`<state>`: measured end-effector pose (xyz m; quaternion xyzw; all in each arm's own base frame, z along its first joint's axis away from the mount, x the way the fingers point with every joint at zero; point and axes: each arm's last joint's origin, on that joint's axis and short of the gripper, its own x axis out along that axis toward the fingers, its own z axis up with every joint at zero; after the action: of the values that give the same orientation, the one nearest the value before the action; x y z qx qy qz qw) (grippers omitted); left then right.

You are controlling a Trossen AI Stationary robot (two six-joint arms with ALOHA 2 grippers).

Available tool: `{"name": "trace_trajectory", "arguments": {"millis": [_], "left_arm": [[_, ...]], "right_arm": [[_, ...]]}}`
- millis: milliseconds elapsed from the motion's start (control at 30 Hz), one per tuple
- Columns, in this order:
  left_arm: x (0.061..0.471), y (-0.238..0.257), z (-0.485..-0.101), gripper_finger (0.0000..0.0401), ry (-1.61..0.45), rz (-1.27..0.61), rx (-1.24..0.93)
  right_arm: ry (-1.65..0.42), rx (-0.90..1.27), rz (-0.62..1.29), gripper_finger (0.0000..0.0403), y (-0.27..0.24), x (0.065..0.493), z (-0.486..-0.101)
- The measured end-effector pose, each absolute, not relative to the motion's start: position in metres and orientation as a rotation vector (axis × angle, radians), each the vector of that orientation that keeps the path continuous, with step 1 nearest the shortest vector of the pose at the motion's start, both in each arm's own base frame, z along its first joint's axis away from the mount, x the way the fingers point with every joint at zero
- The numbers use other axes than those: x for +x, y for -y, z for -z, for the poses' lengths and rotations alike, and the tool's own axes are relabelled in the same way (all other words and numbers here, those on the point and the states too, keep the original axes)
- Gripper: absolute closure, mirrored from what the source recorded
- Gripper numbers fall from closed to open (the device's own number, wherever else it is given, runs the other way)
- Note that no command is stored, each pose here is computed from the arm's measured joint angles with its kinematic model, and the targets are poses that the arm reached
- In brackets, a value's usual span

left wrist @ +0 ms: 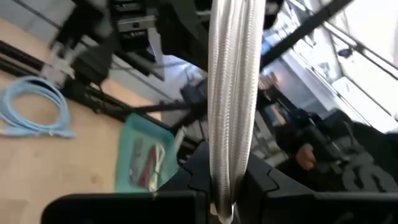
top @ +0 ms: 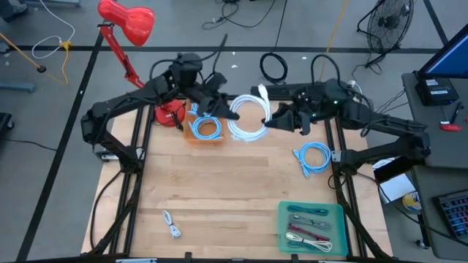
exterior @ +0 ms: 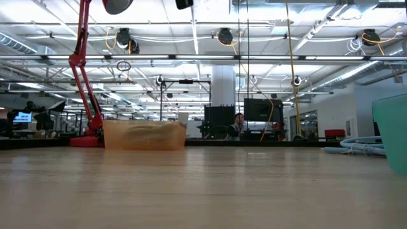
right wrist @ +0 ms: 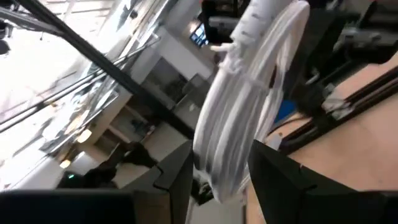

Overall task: Pick & Place USB Port
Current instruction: Put the white wire cable into the orange bin

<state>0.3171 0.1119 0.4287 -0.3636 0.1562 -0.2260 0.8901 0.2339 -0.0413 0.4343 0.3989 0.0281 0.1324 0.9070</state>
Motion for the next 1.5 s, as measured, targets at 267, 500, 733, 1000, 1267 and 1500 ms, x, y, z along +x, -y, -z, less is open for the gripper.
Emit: {"name": "trace_trajectory", "arguments": {"millis": [267, 500, 733, 1000, 1267, 1500], "left_arm": [[0.32, -0.097, -0.418, 0.0365, -0.424, 0.504, -0.763], [0.313, -0.092, -0.426, 0.0365, -0.36, 0.307, -0.667], [0.268, -0.088, -0.468, 0.0326, -0.132, 0.002, -0.54], [0.209, -0.069, -0.505, 0.0296, 0.101, -0.331, -0.442], [0.244, -0.066, -0.486, 0.0264, 0.267, -0.315, -0.468], [0.315, -0.081, -0.443, 0.0263, 0.564, -0.109, -0.458]], "right_arm": [[-0.194, 0.93, -0.34, 0.0288, 0.042, 0.264, -0.413], [-0.199, 0.836, -0.327, 0.0379, 0.032, 0.274, -0.407], [-0.051, 0.636, -0.137, 0.0382, 0.028, 0.262, -0.418], [0.348, 0.315, 0.045, 0.0382, 0.02, 0.239, -0.459], [0.636, 0.244, 0.116, 0.0382, 0.037, 0.225, -0.482], [0.669, 0.294, 0.124, 0.0382, 0.053, 0.22, -0.484]]}}
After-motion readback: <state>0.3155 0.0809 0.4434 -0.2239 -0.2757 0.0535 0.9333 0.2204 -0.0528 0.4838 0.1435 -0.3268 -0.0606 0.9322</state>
